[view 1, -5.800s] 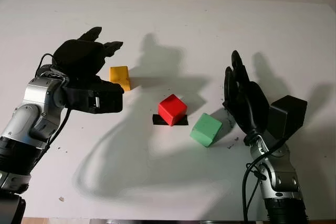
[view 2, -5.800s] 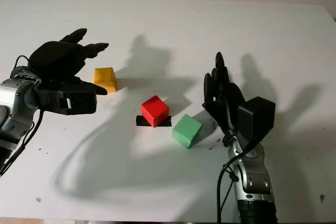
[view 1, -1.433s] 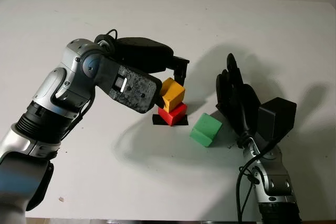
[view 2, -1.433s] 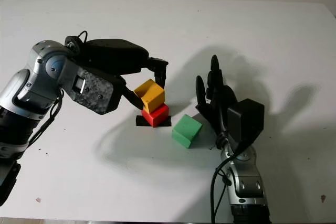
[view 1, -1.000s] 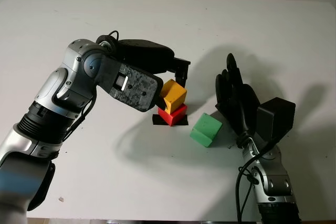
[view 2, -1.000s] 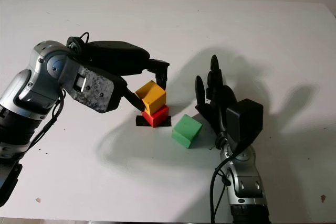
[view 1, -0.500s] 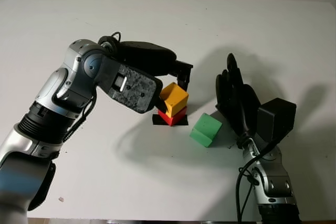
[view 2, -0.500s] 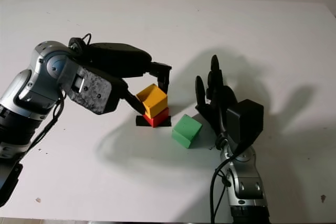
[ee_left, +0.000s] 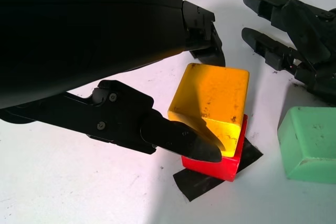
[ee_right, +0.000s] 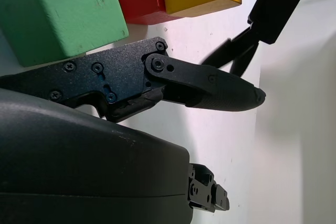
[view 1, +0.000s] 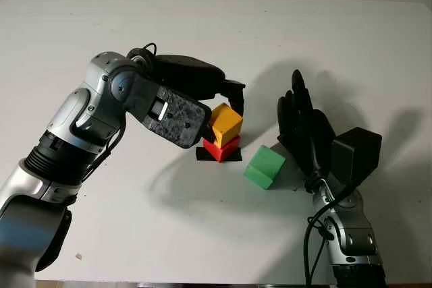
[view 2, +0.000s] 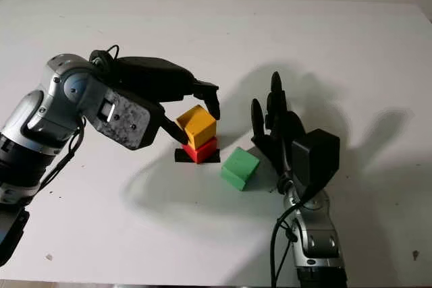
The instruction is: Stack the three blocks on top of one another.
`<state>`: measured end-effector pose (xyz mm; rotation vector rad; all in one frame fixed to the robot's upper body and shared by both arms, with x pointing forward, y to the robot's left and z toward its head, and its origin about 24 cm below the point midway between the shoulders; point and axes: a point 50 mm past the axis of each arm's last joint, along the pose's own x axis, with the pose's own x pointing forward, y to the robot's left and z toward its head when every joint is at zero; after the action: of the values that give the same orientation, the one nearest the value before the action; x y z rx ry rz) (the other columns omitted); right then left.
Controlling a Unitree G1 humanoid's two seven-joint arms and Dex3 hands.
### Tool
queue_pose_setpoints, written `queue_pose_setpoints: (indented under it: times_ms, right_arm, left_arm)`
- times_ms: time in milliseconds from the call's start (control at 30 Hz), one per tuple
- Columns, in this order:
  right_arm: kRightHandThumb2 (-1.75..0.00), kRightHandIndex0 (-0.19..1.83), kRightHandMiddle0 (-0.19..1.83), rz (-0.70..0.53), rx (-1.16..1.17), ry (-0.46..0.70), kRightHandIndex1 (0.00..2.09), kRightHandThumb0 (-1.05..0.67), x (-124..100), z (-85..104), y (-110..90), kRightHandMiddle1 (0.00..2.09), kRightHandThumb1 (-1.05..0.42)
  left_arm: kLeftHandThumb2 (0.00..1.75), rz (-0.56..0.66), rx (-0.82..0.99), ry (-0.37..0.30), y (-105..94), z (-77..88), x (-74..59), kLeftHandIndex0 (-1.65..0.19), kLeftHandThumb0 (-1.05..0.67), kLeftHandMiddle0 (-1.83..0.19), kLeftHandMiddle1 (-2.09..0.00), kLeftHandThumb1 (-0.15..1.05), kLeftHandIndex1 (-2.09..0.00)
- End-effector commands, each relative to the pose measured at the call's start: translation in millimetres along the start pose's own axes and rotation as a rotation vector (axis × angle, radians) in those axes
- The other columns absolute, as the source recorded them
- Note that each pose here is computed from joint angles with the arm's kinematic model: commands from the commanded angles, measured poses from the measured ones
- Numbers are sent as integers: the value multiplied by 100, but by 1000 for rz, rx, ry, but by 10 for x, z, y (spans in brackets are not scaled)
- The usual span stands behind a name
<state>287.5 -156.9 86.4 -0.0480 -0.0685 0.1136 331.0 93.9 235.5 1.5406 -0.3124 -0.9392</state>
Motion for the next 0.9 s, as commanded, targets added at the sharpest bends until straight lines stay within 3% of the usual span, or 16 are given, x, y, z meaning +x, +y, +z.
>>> queue_pose_setpoints:
  times_ms: [0, 233, 533, 733, 867]
  right_arm:
    - [-64, -19, -19, -2, 7, -13, 0, -72, -15, 19, 0, 0, -105]
    - [-64, -19, -19, -2, 4, -16, 0, -71, -22, 24, -14, 0, -105]
    - [-64, -19, -19, -1, 17, -26, 0, -69, -14, 49, -23, 0, -105]
    - [-63, -19, -19, -24, -6, -54, 0, -69, 9, 117, -101, 0, -105]
    - [-60, -19, -19, -32, -65, -78, 0, -66, 3, 240, -265, 0, -105]
  left_arm:
    - [5, 5, 42, -7, 56, 50, -27, 11, -61, 19, 0, 103, -8]
    - [4, -15, 17, -12, 83, 73, -88, 14, -59, 19, 0, 99, -5]
    - [5, -41, -65, -48, 157, 134, -391, 19, -55, 19, 0, 96, -3]
    - [9, 224, -254, -22, 243, -100, -700, 19, -75, 19, 0, 103, 0]
    - [48, 441, -411, 35, 185, -316, -907, 19, -87, 19, 0, 105, 0]
